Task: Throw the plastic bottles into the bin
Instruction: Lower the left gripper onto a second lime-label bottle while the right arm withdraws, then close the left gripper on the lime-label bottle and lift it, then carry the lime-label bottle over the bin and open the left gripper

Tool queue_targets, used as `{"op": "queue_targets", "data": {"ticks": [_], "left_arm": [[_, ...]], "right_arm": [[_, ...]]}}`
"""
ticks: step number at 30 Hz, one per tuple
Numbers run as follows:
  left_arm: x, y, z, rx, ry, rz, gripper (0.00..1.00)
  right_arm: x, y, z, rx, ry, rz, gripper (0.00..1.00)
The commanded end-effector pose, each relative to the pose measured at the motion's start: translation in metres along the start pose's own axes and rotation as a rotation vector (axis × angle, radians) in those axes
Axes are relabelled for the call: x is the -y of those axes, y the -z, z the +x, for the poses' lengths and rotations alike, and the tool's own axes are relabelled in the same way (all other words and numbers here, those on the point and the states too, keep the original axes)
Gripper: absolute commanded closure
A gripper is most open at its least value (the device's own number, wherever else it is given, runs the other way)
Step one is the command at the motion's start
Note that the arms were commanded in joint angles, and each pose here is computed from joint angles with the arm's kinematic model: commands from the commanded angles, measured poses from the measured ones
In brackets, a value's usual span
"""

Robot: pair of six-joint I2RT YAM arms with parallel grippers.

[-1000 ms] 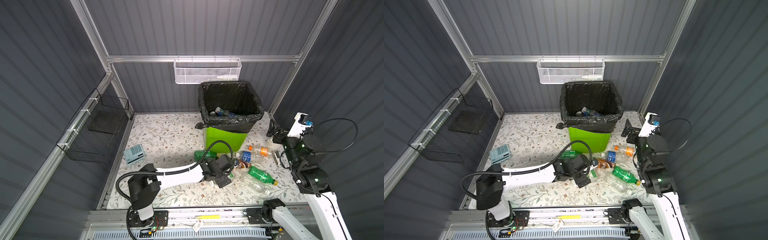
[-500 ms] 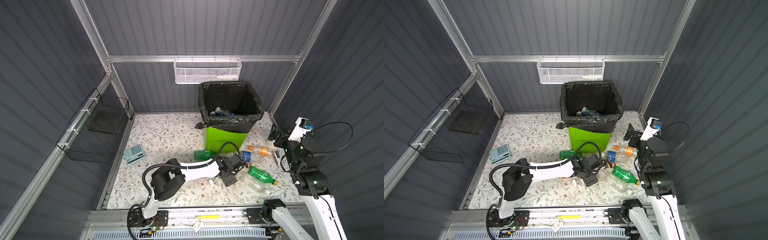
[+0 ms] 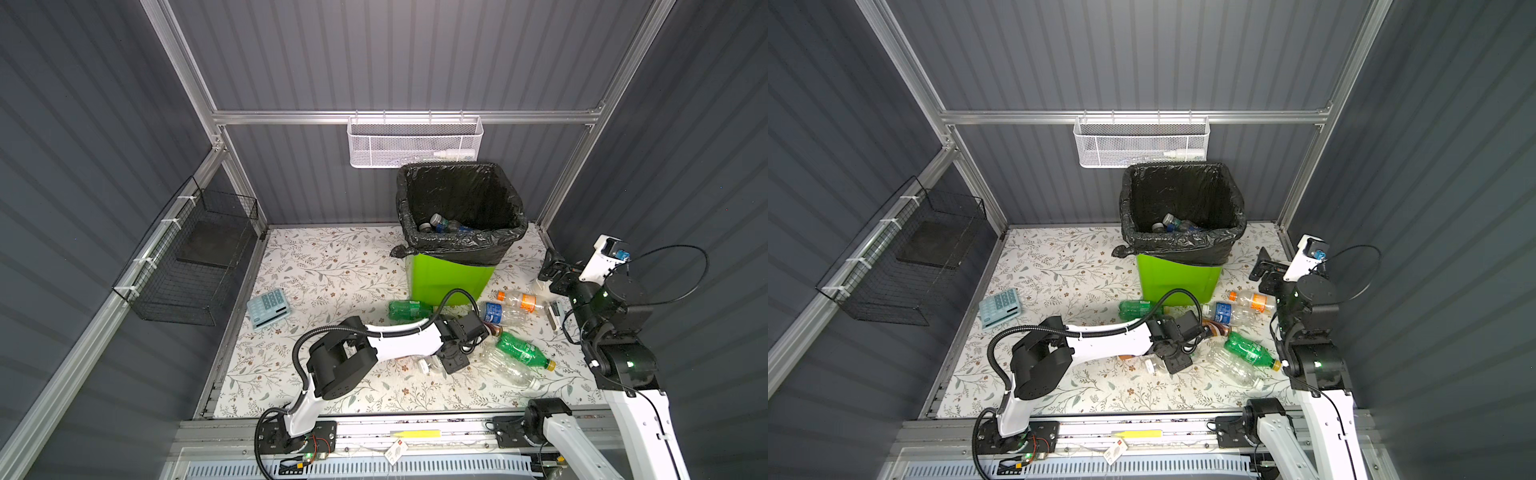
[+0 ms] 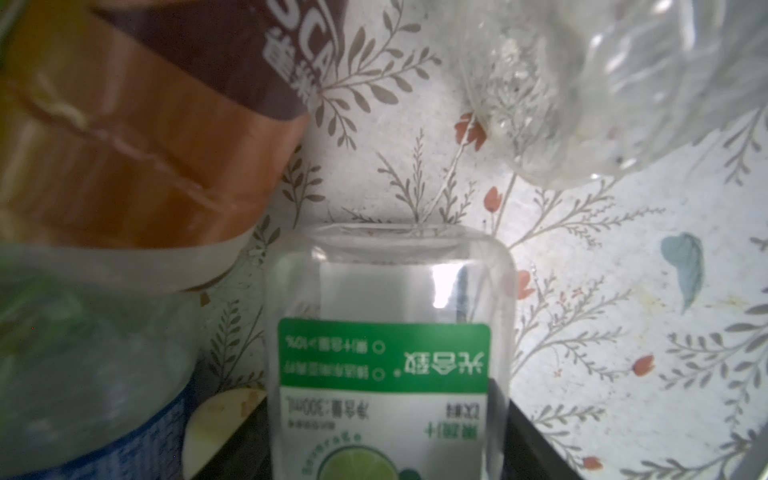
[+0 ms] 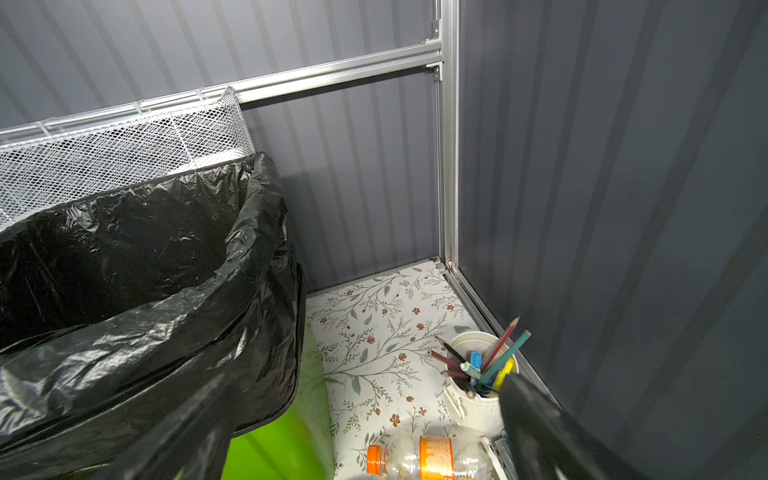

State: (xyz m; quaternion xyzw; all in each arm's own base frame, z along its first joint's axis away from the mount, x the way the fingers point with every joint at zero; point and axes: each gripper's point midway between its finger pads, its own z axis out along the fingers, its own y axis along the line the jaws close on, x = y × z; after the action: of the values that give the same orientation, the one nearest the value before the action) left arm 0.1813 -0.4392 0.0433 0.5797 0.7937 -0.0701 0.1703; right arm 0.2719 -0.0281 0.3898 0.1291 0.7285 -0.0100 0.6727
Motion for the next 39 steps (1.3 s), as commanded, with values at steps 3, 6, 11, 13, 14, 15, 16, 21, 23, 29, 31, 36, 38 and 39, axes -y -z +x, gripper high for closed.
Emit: {"op": "queue_targets", "data": {"ticks": [3, 6, 11, 13, 14, 15, 16, 21, 23, 29, 31, 36, 38, 39], "left_arm": [[-0.011, 0.055, -0.036, 0.177, -0.014, -0.041, 0.34], [-0.018, 0.092, -0.055, 0.282, -0.026, -0.073, 0.35], [-0.023, 0.201, -0.085, 0.551, -0.105, -0.100, 0.35], [-0.030, 0.275, -0.093, 0.727, -0.160, -0.170, 0.35], [-0.036, 0.309, -0.095, 0.805, -0.184, -0.221, 0.35], [-0.043, 0.348, -0.094, 0.892, -0.205, -0.289, 0.35], [-0.052, 0.387, -0.091, 0.972, -0.218, -0.374, 0.34], [-0.085, 0.541, -0.065, 1.305, -0.186, -0.740, 0.38], [-0.088, 0.586, -0.048, 1.433, -0.158, -0.818, 0.39], [-0.091, 0.654, -0.026, 1.688, -0.081, -0.967, 0.41], [-0.091, 0.645, -0.048, 1.684, -0.103, -0.949, 0.41], [-0.179, 0.548, -0.136, 1.559, 0.051, -0.541, 0.38], [-0.209, 0.481, -0.176, 1.382, 0.094, -0.401, 0.29], [-0.215, 0.461, -0.194, 1.301, 0.094, -0.358, 0.18]], "right_arm": [[0.000, 0.000, 0.004, -0.007, -0.023, -0.010, 0.01], [0.001, 0.000, 0.002, -0.002, -0.027, -0.006, 0.01], [0.005, 0.002, -0.006, 0.023, -0.022, 0.009, 0.01], [0.007, 0.004, -0.014, 0.043, -0.019, 0.016, 0.01], [0.007, 0.005, -0.016, 0.050, -0.019, 0.017, 0.01], [0.007, 0.006, -0.019, 0.059, -0.021, 0.016, 0.01], [0.007, 0.007, -0.020, 0.064, -0.026, 0.016, 0.01], [0.007, 0.006, -0.020, 0.075, -0.054, 0.010, 0.01], [0.007, 0.007, -0.019, 0.076, -0.056, 0.006, 0.01], [0.008, 0.010, -0.023, 0.088, -0.057, 0.006, 0.01], [0.006, 0.011, -0.023, 0.089, -0.064, -0.007, 0.01], [-0.005, 0.009, -0.018, 0.068, -0.091, -0.069, 0.01], [-0.008, 0.010, -0.016, 0.060, -0.094, -0.090, 0.01], [-0.010, 0.011, -0.015, 0.055, -0.083, -0.103, 0.01]]}}
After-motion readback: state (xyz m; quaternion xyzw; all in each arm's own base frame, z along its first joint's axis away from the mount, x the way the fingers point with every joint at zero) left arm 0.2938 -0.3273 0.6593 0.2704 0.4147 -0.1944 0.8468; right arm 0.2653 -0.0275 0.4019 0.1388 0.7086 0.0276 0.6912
